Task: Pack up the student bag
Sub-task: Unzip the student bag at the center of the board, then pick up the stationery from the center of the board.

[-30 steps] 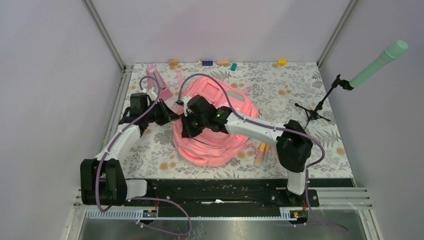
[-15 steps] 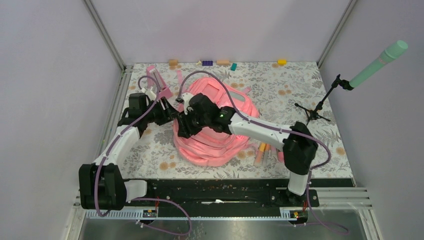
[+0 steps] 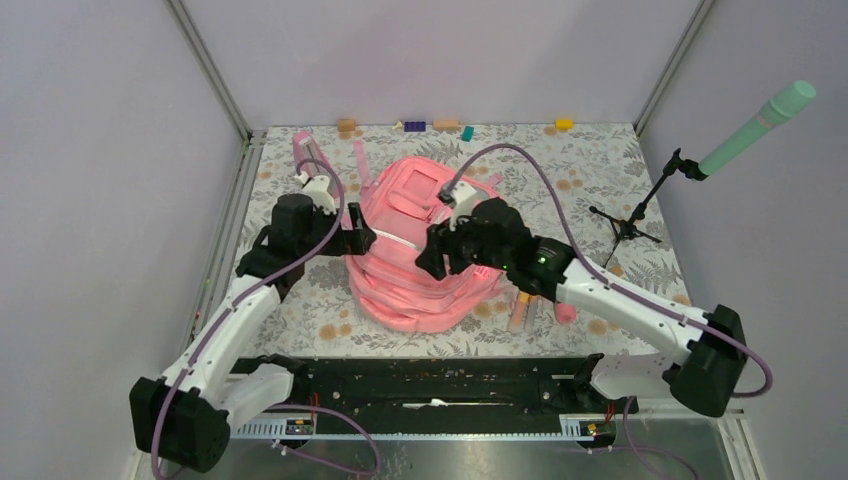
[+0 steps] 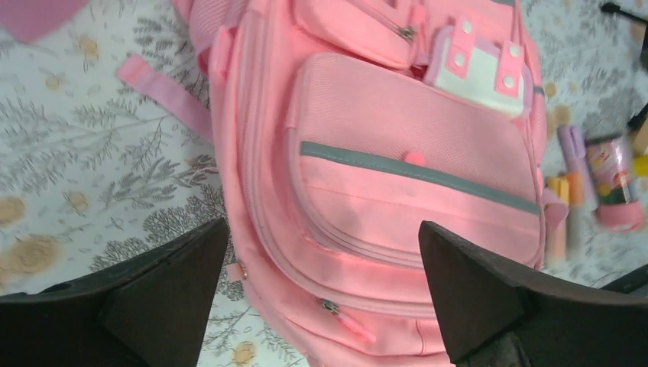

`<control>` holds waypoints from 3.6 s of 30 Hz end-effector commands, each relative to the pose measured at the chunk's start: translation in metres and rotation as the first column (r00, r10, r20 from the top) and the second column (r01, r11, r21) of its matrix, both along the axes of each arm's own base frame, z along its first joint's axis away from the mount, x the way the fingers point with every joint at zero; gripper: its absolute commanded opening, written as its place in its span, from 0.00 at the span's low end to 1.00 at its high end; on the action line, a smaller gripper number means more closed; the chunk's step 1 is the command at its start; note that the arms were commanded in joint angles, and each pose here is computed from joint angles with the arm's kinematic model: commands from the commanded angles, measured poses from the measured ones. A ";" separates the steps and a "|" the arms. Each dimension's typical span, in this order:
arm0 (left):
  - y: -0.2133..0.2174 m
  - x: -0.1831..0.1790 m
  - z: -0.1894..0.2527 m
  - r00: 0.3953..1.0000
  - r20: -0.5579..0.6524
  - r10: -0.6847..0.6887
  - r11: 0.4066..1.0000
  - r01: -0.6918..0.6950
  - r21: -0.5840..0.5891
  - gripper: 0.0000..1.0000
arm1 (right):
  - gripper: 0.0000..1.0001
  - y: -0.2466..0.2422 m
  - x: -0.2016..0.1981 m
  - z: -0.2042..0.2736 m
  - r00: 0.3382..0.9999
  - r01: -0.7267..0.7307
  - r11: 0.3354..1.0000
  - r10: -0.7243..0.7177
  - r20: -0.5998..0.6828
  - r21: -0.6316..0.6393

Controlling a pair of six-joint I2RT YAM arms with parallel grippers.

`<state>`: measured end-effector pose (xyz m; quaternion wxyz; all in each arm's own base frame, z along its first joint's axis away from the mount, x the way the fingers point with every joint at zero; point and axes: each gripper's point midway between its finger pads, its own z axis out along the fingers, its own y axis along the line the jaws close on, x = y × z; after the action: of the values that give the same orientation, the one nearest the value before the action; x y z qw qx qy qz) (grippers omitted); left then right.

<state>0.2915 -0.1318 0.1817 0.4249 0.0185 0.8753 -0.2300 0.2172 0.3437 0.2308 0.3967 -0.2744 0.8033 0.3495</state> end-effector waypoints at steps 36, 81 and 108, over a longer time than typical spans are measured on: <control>-0.081 -0.059 -0.030 0.783 0.078 -0.617 0.579 0.385 0.718 0.49 | 0.71 -0.138 0.010 -0.034 0.951 0.308 0.950 -0.307 -0.020 0.056; -0.121 -0.001 0.056 0.816 0.415 -0.402 0.810 0.105 0.577 0.00 | 1.00 -0.289 -0.001 -0.142 0.533 0.778 0.527 -0.842 -0.085 -0.343; -0.113 -0.007 0.054 0.833 0.404 -0.379 0.823 0.102 0.559 0.00 | 0.85 -0.322 0.001 -0.195 0.240 0.835 0.324 -0.942 -0.235 -0.445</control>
<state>0.2706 -0.2458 0.1871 0.5174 0.3698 0.7715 -0.0167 0.2088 0.0203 0.0346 0.2844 0.2639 0.9216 0.0084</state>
